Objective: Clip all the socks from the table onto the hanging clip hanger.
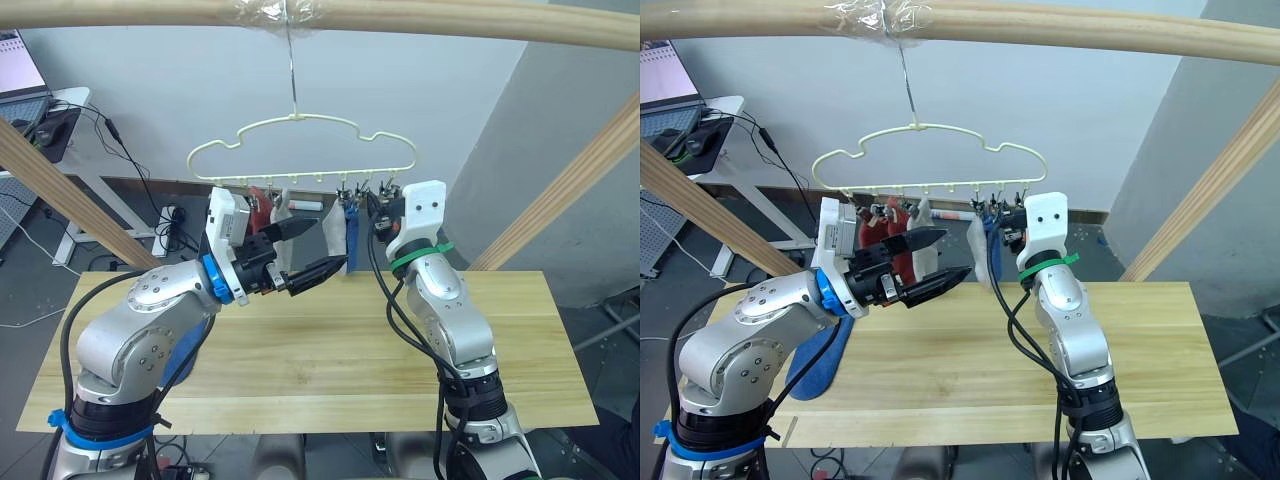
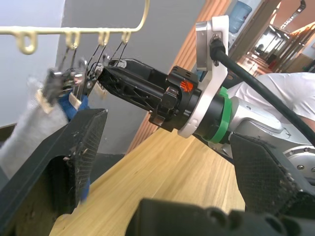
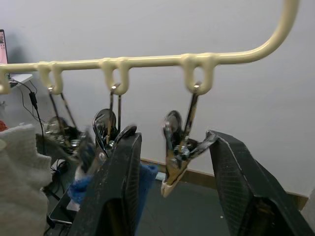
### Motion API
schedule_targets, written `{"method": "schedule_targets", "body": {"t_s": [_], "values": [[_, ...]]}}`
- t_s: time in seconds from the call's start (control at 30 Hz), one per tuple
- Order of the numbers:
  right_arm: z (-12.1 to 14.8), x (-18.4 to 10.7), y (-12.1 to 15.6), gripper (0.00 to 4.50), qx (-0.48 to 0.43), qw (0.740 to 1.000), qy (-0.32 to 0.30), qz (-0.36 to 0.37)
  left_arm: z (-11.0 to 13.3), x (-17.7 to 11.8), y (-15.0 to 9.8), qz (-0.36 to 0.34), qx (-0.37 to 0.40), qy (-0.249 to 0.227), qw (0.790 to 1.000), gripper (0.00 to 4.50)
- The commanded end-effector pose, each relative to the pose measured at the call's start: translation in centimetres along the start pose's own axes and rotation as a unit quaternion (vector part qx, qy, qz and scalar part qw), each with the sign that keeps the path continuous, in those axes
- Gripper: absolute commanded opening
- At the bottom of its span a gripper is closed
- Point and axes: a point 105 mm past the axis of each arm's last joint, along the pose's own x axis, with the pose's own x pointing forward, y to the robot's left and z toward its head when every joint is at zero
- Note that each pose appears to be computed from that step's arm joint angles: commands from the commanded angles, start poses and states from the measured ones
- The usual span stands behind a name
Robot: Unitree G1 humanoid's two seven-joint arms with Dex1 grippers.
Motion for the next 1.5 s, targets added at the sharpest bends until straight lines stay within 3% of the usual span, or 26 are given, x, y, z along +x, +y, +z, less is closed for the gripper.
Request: {"method": "schedule_targets", "body": {"t_s": [0.03,1.13,1.37,1.5], "values": [[1.6,-0.5,0.7,2.15,0.006,1.0,-0.027,0.008,1.0,0.1,-0.7,-0.008,0.026,-0.017,0.999,4.5],[2.2,0.3,1.0,2.15,0.017,0.999,-0.038,0.011,1.9,0.1,-1.6,-0.021,0.024,-0.045,0.998,4.5],[2.1,0.3,0.6,0.1,0.016,0.999,-0.037,0.003,2.0,0.1,-1.5,-0.018,0.029,-0.047,0.998,4.5],[2.2,0.3,0.5,0.1,0.011,0.999,-0.039,0.004,1.9,0.2,-1.4,-0.016,0.029,-0.046,0.998,4.5]]}}
